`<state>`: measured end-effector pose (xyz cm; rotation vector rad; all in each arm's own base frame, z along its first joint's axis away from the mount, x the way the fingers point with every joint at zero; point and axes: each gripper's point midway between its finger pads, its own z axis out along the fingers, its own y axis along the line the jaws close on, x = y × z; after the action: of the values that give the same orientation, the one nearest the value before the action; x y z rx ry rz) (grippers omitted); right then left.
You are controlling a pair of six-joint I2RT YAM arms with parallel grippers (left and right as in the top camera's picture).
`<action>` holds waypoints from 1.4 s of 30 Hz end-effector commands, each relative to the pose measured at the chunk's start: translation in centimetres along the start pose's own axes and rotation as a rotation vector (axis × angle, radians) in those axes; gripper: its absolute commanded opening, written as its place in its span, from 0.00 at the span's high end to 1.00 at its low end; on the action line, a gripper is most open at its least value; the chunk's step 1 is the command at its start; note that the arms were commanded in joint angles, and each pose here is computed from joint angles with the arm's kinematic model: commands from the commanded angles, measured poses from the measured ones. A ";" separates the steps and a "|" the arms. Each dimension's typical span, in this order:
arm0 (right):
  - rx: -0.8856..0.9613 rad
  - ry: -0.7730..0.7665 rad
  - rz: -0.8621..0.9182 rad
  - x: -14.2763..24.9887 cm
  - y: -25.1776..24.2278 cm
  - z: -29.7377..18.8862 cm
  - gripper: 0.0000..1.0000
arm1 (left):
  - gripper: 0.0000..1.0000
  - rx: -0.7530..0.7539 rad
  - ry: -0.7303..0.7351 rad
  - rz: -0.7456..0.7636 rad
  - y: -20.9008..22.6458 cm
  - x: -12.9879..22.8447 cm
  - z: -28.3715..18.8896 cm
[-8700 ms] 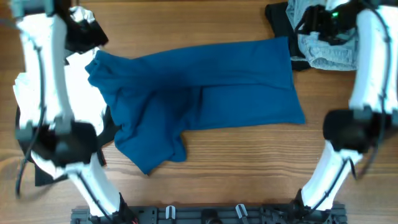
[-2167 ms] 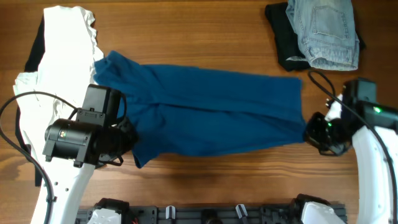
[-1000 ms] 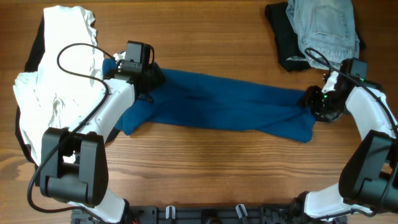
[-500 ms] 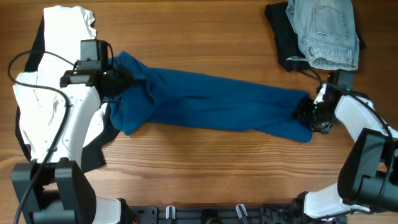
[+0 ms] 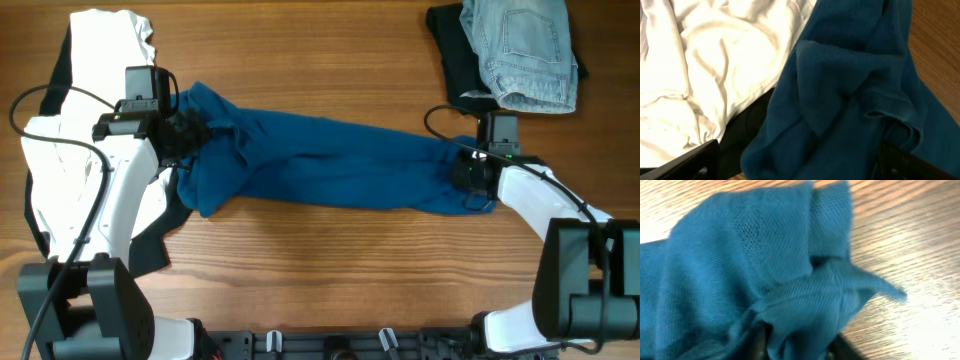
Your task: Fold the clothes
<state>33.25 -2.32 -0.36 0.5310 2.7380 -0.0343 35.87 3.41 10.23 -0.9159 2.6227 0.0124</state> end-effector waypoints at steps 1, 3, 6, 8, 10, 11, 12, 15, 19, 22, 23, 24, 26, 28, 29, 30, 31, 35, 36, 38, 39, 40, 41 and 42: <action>-0.009 0.146 0.033 3.8 -0.5 1.3 0.96 | 0.00 -0.009 -0.033 0.011 0.2 -0.9 -0.6; -0.031 0.137 0.050 2.1 -1.1 0.7 0.96 | 0.00 -0.018 -0.029 0.012 0.4 -0.8 -0.6; -0.061 0.123 0.041 -1.2 -2.8 -0.9 0.96 | 0.00 -0.026 -0.020 0.008 0.7 -0.6 -0.6; -0.086 0.120 0.072 -3.6 -4.4 -2.7 0.96 | 0.00 -0.032 -0.015 0.002 1.0 -0.6 -0.5; -0.117 0.113 0.095 -5.6 -5.8 -4.5 0.96 | 0.00 -0.040 -0.006 -0.002 1.4 -0.5 -0.5; -0.115 0.104 0.096 -6.6 -6.9 -5.6 0.96 | 0.00 -0.049 0.004 -0.004 1.7 -0.3 -0.5; -0.110 0.104 0.097 -6.9 -7.4 -6.1 0.96 | 0.00 -0.053 0.010 -0.004 1.8 -0.2 -0.5; -0.104 0.083 0.084 -8.5 -8.4 -7.9 0.96 | 0.00 -0.067 0.031 0.000 2.1 0.3 -0.6; -0.171 0.096 -0.004 -8.9 -5.1 -9.4 0.95 | 0.00 -0.070 0.036 0.001 2.2 0.5 -0.6; -0.206 0.143 -0.100 -7.4 -1.2 -9.6 0.96 | 0.00 -0.070 0.036 0.001 2.2 0.5 -0.6; -0.221 0.154 -0.140 -6.8 0.8 -9.8 0.96 | 0.00 -0.071 0.037 0.001 2.2 0.5 -0.6; -0.230 0.159 -0.160 -6.4 2.2 -9.9 0.96 | 0.00 -0.071 0.037 0.001 2.2 0.5 -0.6; -0.255 0.162 -0.212 -5.5 5.4 -10.1 0.96 | 0.00 -0.071 0.037 0.001 2.2 0.5 -0.6; -0.282 0.144 -0.260 -5.0 8.3 -10.3 0.95 | 0.00 -0.070 0.037 0.001 2.2 0.5 -0.6; -0.301 0.128 -0.283 -4.8 10.1 -10.5 0.96 | 0.00 -0.070 0.037 0.000 2.2 0.5 -0.6; -0.328 0.102 -0.317 -4.4 12.6 -10.7 0.96 | 0.00 -0.070 0.037 0.000 2.2 0.5 -0.6; -0.343 0.087 -0.332 -3.9 14.1 -10.9 0.96 | 0.00 -0.070 0.037 0.000 2.2 0.5 -0.6; -0.393 0.082 -0.399 -1.8 18.5 -10.7 0.96 | 0.00 -0.071 0.037 0.001 2.2 0.5 -0.6; -0.397 0.086 -0.406 -1.5 19.1 -10.4 0.94 | 0.00 -0.070 0.037 0.000 2.2 0.5 -0.6; -0.414 0.104 -0.411 -0.7 20.4 -9.5 0.82 | 0.00 -0.070 0.037 0.000 2.2 0.5 -0.6; -0.445 0.114 -0.428 -0.1 21.5 -9.0 0.74 | 0.00 -0.070 0.036 0.000 2.2 0.5 -0.6; -0.487 0.124 -0.443 0.4 22.8 -8.8 0.74 | 0.00 -0.070 0.036 0.000 2.2 0.5 -0.6; -0.534 0.129 -0.458 0.9 24.1 -8.7 0.73 | 0.00 -0.070 0.036 0.000 2.2 0.5 -0.6; -0.564 0.128 -0.469 1.2 24.9 -8.7 0.62 | 0.00 -0.069 0.035 0.000 2.2 0.4 -0.6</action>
<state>38.95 18.69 9.52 -0.2186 2.7415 0.4881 33.68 4.44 9.63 -0.9602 2.6910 0.0820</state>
